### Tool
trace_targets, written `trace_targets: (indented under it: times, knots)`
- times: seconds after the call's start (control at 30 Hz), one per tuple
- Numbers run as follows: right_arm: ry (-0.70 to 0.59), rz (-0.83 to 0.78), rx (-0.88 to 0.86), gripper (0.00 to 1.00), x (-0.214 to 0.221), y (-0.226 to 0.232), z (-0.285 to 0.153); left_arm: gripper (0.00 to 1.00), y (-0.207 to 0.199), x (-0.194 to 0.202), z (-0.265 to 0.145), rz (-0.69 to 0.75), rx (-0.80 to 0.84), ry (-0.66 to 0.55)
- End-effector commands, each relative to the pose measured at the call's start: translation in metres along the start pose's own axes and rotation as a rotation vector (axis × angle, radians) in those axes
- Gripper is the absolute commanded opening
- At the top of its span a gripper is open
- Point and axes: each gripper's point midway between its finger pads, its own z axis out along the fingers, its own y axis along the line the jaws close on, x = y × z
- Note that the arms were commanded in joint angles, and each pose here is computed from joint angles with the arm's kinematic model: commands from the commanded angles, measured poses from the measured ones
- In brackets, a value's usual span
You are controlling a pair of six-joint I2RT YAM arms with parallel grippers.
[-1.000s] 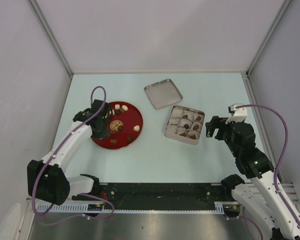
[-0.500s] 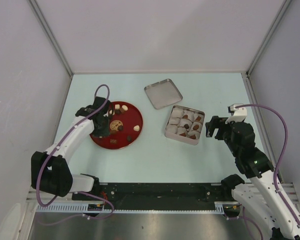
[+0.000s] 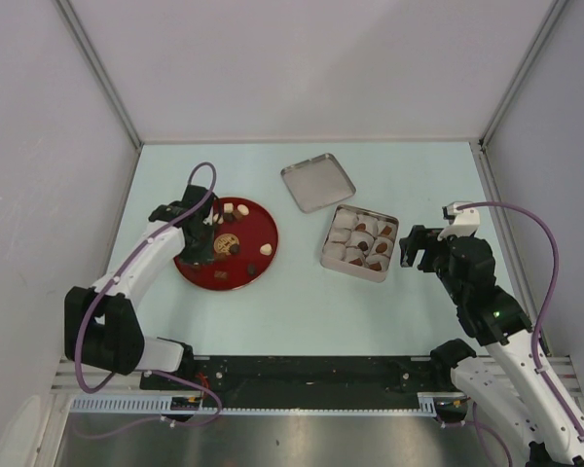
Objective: Pack the chocolate
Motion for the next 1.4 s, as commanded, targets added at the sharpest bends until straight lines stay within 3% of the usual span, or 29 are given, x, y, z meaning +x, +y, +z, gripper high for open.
trace_targets:
  times: [0.0,0.6,1.03,1.23,1.37]
  knots:
    - [-0.030,-0.009,-0.003,0.86,-0.007,0.001,0.003,0.38,-0.007,-0.012,-0.001,0.007,0.045,-0.017]
    - [-0.030,-0.007,-0.002,0.86,-0.008,0.001,0.003,0.16,-0.019,-0.015,-0.011,-0.026,0.116,-0.023]
    - [-0.035,-0.006,-0.004,0.86,-0.009,0.001,0.002,0.01,-0.009,-0.045,-0.048,-0.036,0.101,-0.152]
    - [-0.039,-0.004,-0.004,0.86,-0.009,0.001,0.002,0.01,-0.029,-0.060,-0.068,0.004,0.180,-0.213]
    - [-0.041,-0.003,-0.007,0.86,-0.010,0.001,0.001,0.00,-0.064,-0.073,-0.087,0.089,0.246,-0.261]
